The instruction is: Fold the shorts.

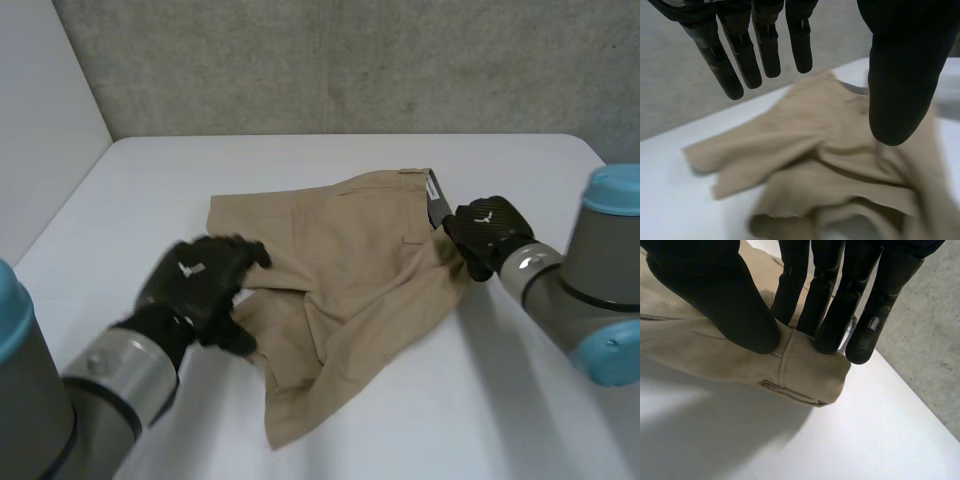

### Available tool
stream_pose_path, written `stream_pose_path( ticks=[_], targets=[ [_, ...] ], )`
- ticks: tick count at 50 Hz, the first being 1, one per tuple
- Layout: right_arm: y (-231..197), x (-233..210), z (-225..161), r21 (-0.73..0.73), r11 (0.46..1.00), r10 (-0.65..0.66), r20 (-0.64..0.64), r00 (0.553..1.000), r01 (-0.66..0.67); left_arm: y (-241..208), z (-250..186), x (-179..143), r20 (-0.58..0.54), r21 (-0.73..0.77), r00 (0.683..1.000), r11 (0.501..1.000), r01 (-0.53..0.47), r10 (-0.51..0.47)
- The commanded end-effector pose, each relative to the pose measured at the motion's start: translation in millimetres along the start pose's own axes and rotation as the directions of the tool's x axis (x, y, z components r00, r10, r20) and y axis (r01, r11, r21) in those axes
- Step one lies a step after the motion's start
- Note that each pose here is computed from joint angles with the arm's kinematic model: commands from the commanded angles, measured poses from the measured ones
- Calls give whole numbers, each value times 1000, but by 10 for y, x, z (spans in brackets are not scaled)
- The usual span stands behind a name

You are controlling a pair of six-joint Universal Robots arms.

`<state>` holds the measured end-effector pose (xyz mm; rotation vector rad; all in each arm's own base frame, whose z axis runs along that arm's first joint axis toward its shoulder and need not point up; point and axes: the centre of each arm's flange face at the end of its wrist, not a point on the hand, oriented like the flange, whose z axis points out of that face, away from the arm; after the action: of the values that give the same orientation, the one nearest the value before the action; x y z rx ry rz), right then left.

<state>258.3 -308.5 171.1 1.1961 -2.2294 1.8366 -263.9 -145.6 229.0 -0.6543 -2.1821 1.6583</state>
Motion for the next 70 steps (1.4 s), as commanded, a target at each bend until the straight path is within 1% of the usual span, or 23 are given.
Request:
stream_pose_path(
  ticks=[1,2,5,9,12,18,34,47,60,66,70],
  targets=[
    [-17,-158,122,-49,999,-5,14,1000,6,226,-194,243,-107,-112,994,993,-37,25],
    [-15,-169,152,-47,999,4,14,1000,-4,336,-186,294,-126,-151,992,987,-52,33],
    [-15,-183,193,-49,998,36,9,999,-35,463,-171,354,-146,-196,988,978,-69,41],
    [5,-199,217,-55,997,53,6,999,-53,587,-144,387,-152,-243,988,968,-67,30],
    [3,-220,214,-55,997,54,11,999,-53,656,-114,381,-135,-269,991,961,-60,24],
    [-9,-229,206,-52,997,54,14,998,-53,812,-43,350,-65,-319,997,945,-69,51],
    [-20,-222,172,-51,997,50,16,999,-49,919,141,330,6,-286,998,956,-65,69],
    [-20,-223,156,-52,997,49,17,999,-48,993,172,352,-1,-294,997,953,-72,75],
    [-14,-211,117,-57,997,52,16,999,-51,1020,255,353,18,-248,996,966,-78,85],
    [-77,-164,69,-41,998,55,4,999,-54,975,249,355,21,-227,996,971,-77,84],
    [-133,-120,2,-32,998,57,-8,998,-58,924,237,381,9,-209,994,972,-103,108]
  ],
)
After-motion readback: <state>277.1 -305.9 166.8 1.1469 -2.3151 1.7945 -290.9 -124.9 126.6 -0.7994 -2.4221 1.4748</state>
